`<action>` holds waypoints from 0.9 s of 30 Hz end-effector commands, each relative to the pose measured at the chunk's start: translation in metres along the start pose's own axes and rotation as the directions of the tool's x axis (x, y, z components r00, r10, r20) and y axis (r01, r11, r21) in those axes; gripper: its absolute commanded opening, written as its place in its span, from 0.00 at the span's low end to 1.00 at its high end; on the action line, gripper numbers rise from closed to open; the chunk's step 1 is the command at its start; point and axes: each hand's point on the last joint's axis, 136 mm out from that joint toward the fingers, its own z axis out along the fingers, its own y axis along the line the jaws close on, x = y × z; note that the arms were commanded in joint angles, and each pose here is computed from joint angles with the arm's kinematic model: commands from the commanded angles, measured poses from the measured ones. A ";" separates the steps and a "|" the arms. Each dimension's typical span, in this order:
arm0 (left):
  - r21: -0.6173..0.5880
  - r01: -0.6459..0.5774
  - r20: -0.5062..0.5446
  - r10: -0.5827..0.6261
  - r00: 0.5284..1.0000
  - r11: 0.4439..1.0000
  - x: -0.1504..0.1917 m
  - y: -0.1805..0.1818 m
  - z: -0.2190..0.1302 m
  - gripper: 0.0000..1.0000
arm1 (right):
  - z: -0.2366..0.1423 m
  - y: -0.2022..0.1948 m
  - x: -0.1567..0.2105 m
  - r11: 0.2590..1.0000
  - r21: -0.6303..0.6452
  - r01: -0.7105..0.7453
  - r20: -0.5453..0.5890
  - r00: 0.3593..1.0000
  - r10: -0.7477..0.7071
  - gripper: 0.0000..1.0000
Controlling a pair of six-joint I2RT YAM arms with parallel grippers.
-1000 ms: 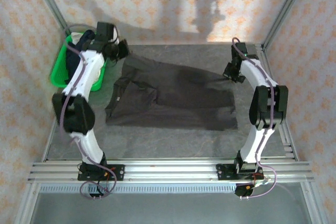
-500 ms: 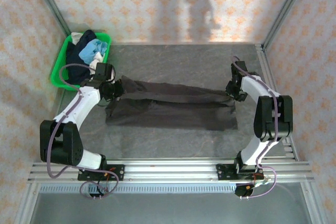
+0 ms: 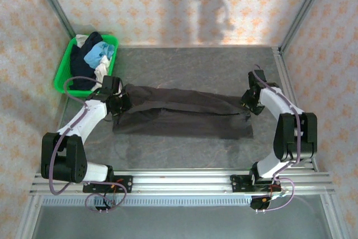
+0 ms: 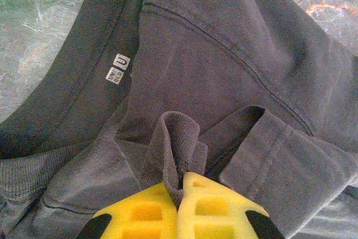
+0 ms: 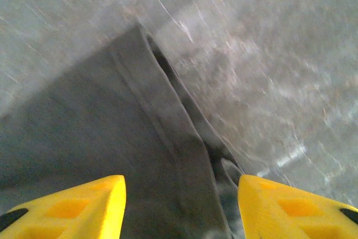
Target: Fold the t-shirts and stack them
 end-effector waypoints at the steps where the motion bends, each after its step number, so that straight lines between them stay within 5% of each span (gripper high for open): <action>1: -0.013 0.003 0.032 -0.003 0.999 1.000 -0.004 0.003 -0.001 0.00 | -0.010 -0.016 0.013 0.995 0.002 -0.104 0.007 0.995 0.104 0.57; 9: -0.013 0.007 0.035 -0.007 0.999 1.000 -0.006 0.002 -0.001 0.00 | 0.009 -0.006 0.015 0.987 -0.032 -0.158 -0.022 0.987 0.158 0.52; 15: -0.009 0.012 0.067 -0.012 0.998 1.000 -0.024 -0.007 -0.007 0.00 | 0.000 0.003 -0.007 0.986 -0.028 -0.163 0.030 0.986 0.164 0.19; 20: -0.020 -0.001 0.134 0.003 0.991 1.000 -0.067 -0.025 -0.022 0.00 | -0.016 0.017 -0.046 0.993 -0.007 -0.120 0.110 0.987 0.120 0.01; 27: -0.070 -0.017 0.228 0.032 0.973 0.997 -0.148 -0.049 -0.045 0.00 | -0.009 0.038 -0.107 0.995 0.075 -0.068 0.101 0.993 0.060 0.00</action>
